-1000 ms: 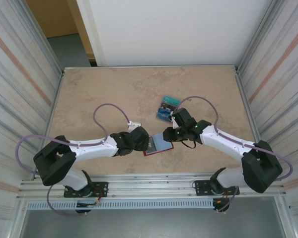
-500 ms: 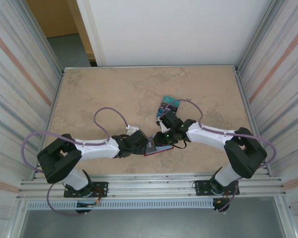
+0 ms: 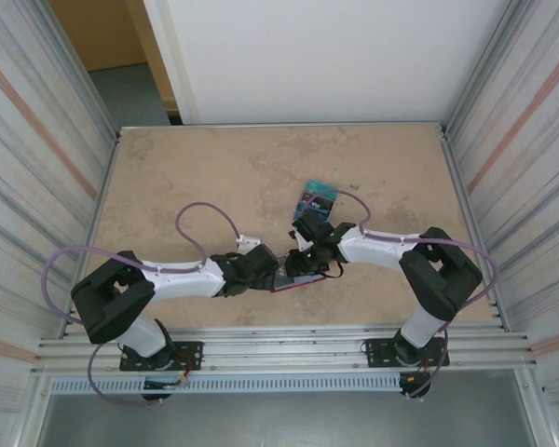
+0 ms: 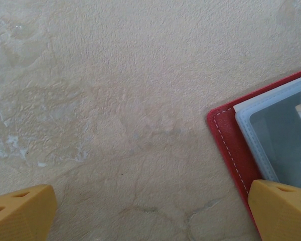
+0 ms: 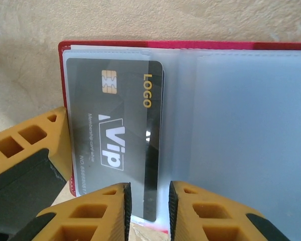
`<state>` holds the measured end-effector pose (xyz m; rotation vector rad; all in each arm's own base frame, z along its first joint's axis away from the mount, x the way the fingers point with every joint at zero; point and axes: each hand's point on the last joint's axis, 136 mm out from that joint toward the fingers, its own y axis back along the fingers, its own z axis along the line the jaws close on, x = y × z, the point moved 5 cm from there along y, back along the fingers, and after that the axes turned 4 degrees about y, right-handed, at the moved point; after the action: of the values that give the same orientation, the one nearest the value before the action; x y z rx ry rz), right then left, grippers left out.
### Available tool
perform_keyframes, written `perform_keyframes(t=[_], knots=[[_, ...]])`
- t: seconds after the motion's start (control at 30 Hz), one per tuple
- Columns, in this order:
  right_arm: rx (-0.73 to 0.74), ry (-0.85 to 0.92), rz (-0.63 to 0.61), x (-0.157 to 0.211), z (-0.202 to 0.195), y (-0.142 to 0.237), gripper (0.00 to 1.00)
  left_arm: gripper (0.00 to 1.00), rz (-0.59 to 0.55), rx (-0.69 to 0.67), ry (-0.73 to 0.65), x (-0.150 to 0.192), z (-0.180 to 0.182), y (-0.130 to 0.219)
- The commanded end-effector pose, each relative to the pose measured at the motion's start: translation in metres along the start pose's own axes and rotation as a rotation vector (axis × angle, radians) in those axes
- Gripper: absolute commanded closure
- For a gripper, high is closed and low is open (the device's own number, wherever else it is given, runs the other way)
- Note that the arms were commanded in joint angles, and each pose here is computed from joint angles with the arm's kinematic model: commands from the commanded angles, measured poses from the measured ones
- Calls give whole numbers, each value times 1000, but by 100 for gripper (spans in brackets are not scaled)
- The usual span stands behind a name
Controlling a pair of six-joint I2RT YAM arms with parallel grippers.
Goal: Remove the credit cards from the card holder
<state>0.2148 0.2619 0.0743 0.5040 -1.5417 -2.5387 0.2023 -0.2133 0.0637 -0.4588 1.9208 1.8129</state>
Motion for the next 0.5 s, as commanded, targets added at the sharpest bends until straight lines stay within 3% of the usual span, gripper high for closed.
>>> perform_keyframes(t=[0.0, 0.3, 0.47], knots=[[-33, -23, 4, -7, 5, -4, 73, 1, 45, -46, -27, 11, 5, -5], [-70, -54, 29, -4, 2, -11, 75, 1, 50, -52, -30, 12, 6, -6], [-242, -99, 9, -6, 7, -6, 79, 1, 54, -58, -33, 13, 7, -5]])
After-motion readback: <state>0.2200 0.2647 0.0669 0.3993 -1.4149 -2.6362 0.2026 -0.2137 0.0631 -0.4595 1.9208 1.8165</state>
